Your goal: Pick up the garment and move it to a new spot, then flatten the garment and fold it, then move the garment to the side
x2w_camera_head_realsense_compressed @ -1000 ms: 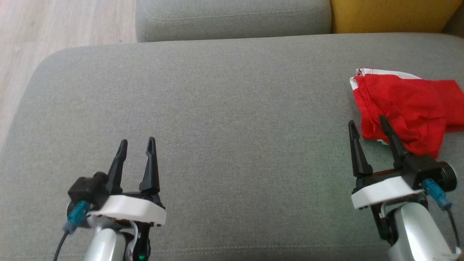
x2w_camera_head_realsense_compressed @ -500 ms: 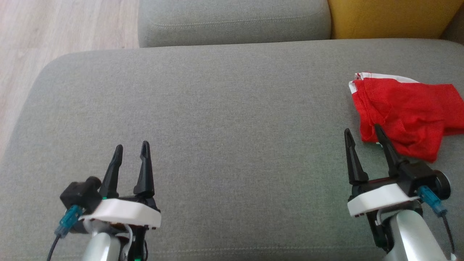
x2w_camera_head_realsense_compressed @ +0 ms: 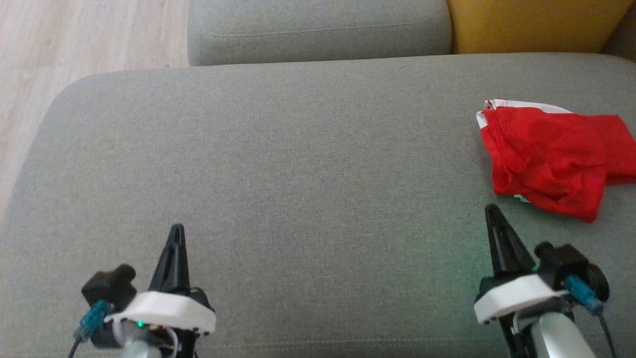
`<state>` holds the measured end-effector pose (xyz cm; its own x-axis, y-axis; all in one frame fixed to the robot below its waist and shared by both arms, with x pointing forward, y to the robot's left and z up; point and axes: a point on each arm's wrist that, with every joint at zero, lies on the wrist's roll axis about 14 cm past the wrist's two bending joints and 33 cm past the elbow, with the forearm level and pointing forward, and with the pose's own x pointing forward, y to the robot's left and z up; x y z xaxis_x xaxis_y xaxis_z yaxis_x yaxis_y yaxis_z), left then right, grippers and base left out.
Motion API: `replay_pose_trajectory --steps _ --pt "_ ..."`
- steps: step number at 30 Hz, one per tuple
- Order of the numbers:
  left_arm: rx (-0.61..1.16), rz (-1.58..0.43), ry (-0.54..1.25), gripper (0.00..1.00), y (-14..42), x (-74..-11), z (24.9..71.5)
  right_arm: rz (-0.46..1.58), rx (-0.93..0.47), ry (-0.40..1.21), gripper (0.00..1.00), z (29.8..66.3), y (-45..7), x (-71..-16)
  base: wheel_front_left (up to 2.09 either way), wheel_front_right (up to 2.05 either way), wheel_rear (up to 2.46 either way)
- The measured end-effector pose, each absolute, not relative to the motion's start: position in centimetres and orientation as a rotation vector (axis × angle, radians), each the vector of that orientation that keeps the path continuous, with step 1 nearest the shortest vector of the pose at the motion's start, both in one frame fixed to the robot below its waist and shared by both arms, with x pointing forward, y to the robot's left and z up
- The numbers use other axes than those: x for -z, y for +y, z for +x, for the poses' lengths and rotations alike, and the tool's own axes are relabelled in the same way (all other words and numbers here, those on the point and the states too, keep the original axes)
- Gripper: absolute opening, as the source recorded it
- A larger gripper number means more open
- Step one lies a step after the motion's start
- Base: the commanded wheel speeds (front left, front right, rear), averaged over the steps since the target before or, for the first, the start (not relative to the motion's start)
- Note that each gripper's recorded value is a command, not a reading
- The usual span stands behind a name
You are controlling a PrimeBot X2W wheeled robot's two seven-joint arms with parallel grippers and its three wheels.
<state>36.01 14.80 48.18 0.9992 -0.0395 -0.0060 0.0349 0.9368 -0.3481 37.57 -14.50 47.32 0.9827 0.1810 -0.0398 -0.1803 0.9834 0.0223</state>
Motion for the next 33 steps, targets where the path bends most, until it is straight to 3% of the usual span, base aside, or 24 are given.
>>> replay_pose_trajectory --steps 33 --pt "-0.033 -0.662 0.098 0.00 16.3 -46.8 36.1 0.405 -0.049 0.095 0.00 37.7 -16.9 -46.9 0.00 0.00 0.00"
